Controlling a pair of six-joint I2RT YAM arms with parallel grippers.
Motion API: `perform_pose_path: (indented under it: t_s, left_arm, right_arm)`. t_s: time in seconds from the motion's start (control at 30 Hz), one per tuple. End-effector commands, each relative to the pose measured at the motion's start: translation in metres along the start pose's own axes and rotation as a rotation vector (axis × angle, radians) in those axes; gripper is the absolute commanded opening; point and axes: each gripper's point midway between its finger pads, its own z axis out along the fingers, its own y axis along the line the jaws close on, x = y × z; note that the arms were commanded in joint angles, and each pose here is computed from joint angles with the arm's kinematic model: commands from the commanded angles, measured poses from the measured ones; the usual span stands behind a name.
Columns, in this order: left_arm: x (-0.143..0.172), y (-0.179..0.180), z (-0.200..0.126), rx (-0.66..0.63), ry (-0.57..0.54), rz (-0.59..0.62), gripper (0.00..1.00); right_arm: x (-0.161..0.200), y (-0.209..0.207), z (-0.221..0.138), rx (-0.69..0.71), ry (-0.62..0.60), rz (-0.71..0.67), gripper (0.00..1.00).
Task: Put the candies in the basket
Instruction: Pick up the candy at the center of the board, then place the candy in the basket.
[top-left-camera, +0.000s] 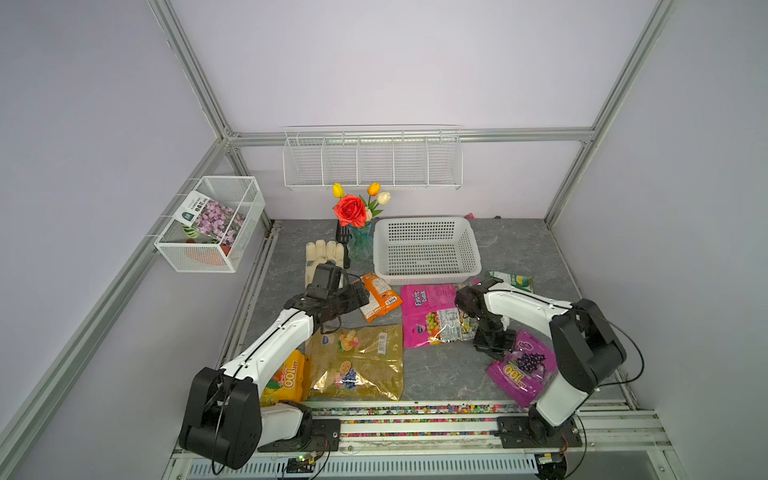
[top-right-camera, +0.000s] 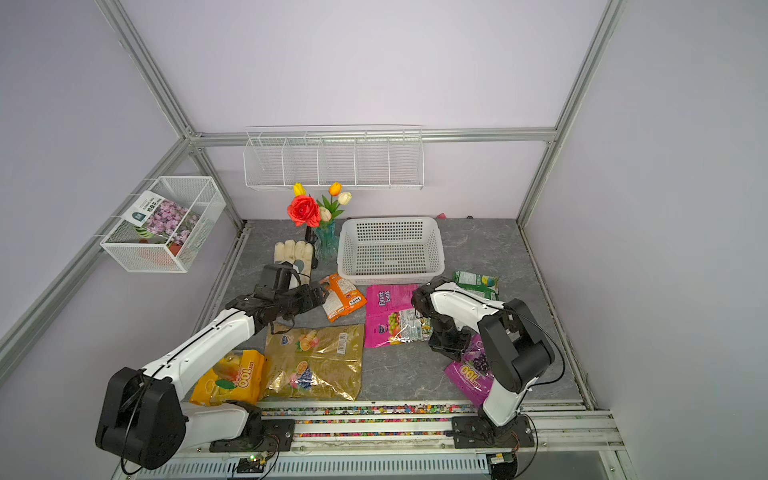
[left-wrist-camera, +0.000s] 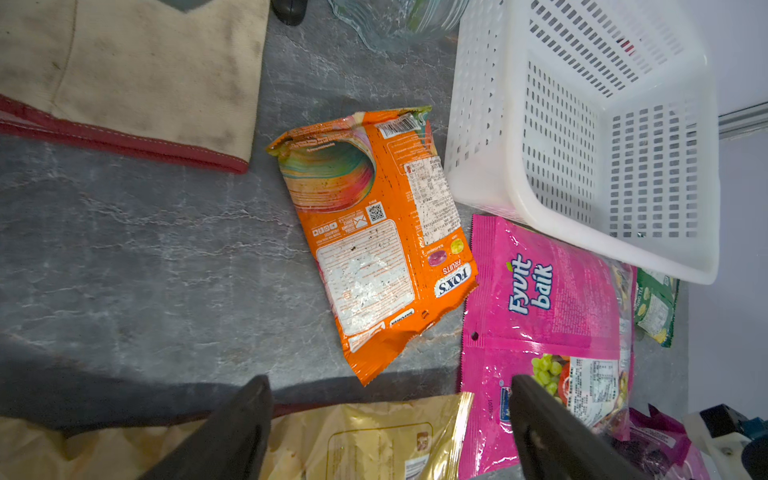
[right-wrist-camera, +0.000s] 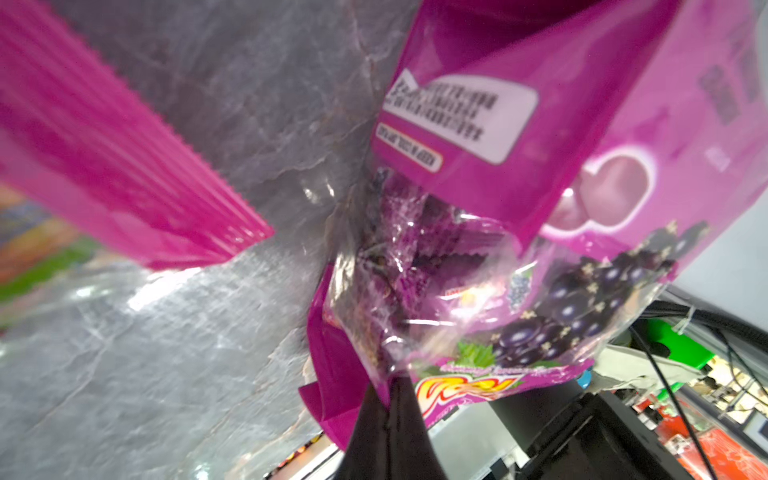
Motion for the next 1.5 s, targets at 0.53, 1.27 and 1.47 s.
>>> perform_pose_path:
  t_s: [0.53,1.27,1.47]
  left_arm:
    - [-0.009,-0.014,-0.018,0.059,-0.059,-0.017,0.92]
    - [-0.01,-0.034,-0.011,0.142,-0.009,-0.041,0.92]
    - [-0.006,-0.03,-0.006,0.13,0.012,-0.063,0.92]
  right_arm:
    - [-0.045,-0.089,-0.118,-0.102,-0.425,0.071,0.0]
    - [-0.119,-0.015,-0.294,-0.703,-1.005,-0.16,0.0]
    - [-0.133,0.018,-0.315,-0.709,-1.035,-0.323,0.0]
